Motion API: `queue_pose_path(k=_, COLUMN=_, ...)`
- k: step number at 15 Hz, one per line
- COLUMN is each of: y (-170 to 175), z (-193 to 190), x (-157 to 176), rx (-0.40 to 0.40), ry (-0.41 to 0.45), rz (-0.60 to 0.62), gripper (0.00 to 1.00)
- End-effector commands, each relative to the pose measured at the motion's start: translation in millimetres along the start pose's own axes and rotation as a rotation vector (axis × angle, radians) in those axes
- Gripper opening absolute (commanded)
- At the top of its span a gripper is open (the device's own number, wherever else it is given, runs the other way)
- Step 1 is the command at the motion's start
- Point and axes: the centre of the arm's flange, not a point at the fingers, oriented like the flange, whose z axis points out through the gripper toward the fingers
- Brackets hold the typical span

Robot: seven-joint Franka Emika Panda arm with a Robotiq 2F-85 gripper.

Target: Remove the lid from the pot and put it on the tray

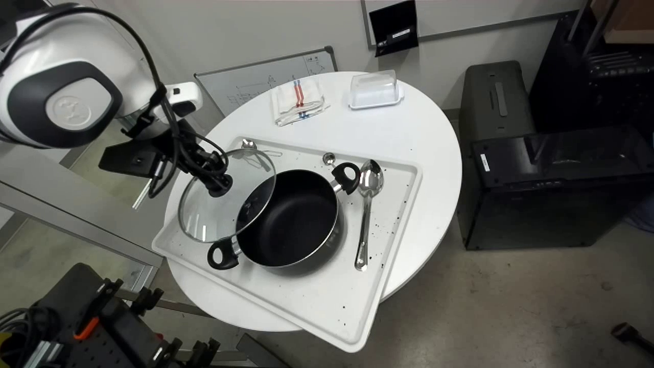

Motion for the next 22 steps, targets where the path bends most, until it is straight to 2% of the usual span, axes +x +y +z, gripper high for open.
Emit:
queue_pose_path(k=1, y=-50.6, z=-10.8, x=3.4, rx=-0.036, ry=0.013, rz=-0.083, gripper=0.25)
queue_pose_path(k=5, y=-98.3, z=-4.2, x=5.9, rx=-0.051, ry=0.017, rz=-0.165, gripper=0.25)
queue_pose_path(k=10, y=-126.6, z=20.4, x=12.6, rx=-0.066, ry=0.016, rz=-0.220, gripper=0.25)
queue_pose_path(k=22, y=-107.7, z=113.4, x=31.9, rx=-0.070, ry=-0.019, rz=-0.195, gripper=0.25)
